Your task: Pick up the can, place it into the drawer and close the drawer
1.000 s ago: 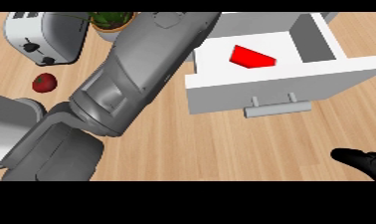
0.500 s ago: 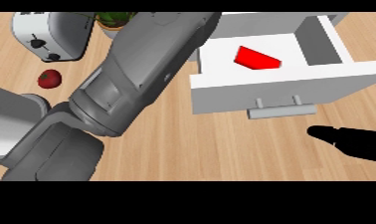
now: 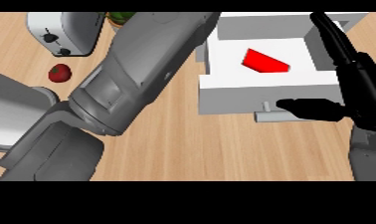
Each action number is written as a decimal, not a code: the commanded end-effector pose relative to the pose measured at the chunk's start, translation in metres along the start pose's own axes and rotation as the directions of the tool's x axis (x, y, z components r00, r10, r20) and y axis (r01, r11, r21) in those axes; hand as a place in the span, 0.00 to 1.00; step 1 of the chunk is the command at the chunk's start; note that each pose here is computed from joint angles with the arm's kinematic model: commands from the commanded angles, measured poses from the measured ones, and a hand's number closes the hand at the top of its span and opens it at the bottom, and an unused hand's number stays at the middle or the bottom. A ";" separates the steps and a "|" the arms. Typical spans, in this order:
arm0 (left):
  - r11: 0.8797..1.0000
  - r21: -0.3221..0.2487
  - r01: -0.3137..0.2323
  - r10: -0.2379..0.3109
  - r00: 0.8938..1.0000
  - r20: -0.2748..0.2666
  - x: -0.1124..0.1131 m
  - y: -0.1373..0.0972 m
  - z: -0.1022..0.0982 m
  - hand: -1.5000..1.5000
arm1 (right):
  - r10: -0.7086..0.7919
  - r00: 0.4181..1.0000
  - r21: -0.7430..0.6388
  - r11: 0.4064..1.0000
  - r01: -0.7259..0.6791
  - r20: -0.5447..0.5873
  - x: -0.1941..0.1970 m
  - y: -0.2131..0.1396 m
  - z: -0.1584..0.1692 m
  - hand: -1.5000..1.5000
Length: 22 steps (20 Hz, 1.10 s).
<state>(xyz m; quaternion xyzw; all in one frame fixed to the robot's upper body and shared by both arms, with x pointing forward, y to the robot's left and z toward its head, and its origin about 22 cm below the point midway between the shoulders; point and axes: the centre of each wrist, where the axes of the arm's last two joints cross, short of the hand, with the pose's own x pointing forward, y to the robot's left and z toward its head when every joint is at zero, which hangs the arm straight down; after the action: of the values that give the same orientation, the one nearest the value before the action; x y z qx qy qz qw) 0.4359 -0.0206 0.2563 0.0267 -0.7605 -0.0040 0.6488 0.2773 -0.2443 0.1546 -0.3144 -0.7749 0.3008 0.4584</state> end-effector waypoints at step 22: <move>1.000 0.024 0.003 -0.003 1.000 -0.026 -0.007 0.061 -0.019 0.00 | 0.360 0.931 -0.064 0.929 -0.363 -0.063 -0.056 0.144 -0.093 0.00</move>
<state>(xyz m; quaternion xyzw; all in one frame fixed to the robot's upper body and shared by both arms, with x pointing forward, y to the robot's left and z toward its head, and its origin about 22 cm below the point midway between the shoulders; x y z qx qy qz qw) 0.4496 0.0238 0.2619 0.0334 -0.7540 0.0042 0.6560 0.3995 -0.1935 0.0592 -0.4552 -0.7012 0.3621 0.4123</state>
